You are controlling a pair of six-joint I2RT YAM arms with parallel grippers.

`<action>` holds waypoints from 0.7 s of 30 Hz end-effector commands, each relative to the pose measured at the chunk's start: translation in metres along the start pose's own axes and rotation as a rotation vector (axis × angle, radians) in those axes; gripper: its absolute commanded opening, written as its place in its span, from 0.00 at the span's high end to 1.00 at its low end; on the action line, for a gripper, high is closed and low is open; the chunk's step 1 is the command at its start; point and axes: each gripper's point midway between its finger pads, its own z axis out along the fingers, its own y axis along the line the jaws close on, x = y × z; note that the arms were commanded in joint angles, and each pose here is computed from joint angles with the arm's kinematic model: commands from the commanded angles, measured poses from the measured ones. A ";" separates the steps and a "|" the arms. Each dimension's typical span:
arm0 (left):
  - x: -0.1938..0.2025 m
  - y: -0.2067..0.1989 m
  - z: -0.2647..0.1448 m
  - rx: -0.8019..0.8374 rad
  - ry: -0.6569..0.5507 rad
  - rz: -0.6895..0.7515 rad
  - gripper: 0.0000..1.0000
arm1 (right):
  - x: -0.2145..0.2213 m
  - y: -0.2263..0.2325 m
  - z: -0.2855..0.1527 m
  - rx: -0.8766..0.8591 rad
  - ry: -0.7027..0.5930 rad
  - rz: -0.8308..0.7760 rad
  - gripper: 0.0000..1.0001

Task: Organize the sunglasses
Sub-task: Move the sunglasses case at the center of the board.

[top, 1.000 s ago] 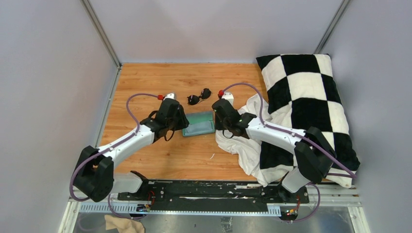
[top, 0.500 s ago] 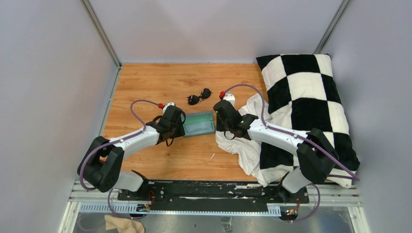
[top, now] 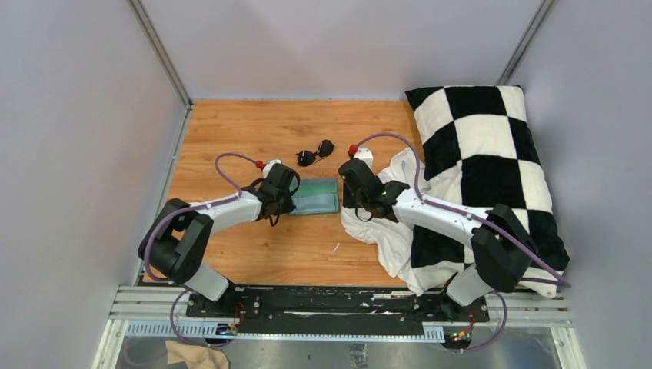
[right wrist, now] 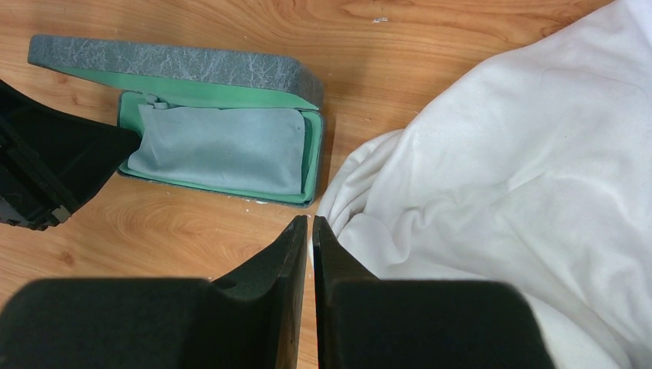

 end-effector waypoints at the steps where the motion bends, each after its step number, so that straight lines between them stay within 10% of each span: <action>1: -0.011 0.001 0.002 -0.026 -0.037 0.002 0.83 | 0.000 -0.013 -0.002 0.041 -0.009 0.017 0.87; 21: 0.001 0.108 -0.047 -0.239 -0.091 -0.121 0.97 | -0.007 -0.018 0.006 0.057 -0.008 0.016 0.87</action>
